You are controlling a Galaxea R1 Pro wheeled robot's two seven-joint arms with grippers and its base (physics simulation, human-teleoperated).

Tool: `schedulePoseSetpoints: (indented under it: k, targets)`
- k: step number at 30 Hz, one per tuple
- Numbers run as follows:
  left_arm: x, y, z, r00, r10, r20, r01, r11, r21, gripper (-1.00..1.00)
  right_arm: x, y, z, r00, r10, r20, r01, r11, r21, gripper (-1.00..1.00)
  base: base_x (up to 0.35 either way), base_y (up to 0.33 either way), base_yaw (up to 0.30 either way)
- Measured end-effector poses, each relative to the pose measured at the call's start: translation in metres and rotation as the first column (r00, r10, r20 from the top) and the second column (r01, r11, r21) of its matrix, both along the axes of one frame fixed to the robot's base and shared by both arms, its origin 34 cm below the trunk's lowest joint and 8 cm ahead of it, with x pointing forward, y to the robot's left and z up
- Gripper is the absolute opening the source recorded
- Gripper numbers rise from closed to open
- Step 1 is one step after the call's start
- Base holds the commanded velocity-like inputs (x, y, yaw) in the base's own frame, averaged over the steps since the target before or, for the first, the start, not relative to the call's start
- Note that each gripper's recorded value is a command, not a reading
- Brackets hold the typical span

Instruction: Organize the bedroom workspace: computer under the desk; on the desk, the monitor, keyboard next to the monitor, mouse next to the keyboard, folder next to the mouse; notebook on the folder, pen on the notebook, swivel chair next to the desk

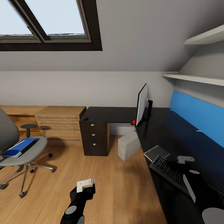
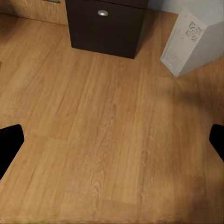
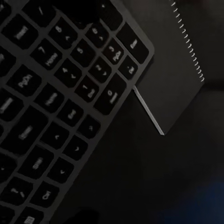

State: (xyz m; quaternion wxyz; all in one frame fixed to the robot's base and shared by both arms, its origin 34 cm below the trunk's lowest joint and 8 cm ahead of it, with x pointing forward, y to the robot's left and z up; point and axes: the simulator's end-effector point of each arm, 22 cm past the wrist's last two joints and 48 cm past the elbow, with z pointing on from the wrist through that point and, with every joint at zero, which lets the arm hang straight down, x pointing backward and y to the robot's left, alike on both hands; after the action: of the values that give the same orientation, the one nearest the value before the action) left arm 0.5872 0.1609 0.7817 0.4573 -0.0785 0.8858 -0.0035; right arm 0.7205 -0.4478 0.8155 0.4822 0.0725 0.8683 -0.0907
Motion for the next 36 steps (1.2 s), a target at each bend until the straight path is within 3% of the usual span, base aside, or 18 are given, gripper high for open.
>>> schedulePoseSetpoints:
  k: [2, 5, 8, 11, 22, 36]
  targets:
    - [-0.001, 0.000, 0.000, 1.000, 0.000, -0.006, 0.000, 1.000, 0.002, 1.00, -0.003, 0.007, 0.001, 1.000, 0.012, -0.005, -0.012, 1.000, -0.002, 1.00, 0.000, 0.000, 0.000]
    - [-0.002, 0.001, -0.001, 1.000, 0.001, -0.009, -0.001, 1.000, 0.005, 1.00, -0.011, 0.039, -0.015, 0.993, 0.082, -0.079, -0.084, 0.996, -0.014, 1.00, 0.000, 0.000, 0.000]
    - [-0.001, 0.001, -0.001, 1.000, 0.001, -0.008, -0.001, 1.000, 0.006, 1.00, -0.013, 0.056, -0.022, 0.986, 0.123, -0.116, -0.127, 0.992, -0.024, 1.00, 0.000, 0.000, 0.000]
    - [-0.001, 0.000, 0.000, 1.000, -0.002, -0.004, 0.002, 1.000, 0.007, 1.00, -0.017, 0.086, -0.034, 0.967, 0.198, -0.163, -0.207, 0.977, -0.044, 1.00, -0.043, 0.000, 0.000]
    - [-0.001, 0.000, 0.000, 1.000, -0.003, -0.002, 0.003, 1.000, 0.007, 1.00, -0.022, 0.098, -0.047, 0.954, 0.228, -0.197, -0.242, 0.969, -0.052, 1.00, -0.226, -0.051, 0.000]
    - [-0.001, -0.001, 0.001, 1.000, -0.005, 0.000, 0.005, 1.000, 0.007, 1.00, -0.023, 0.093, -0.048, 0.952, 0.226, -0.208, -0.247, 0.965, -0.084, 1.00, -0.025, -0.009, 0.000]
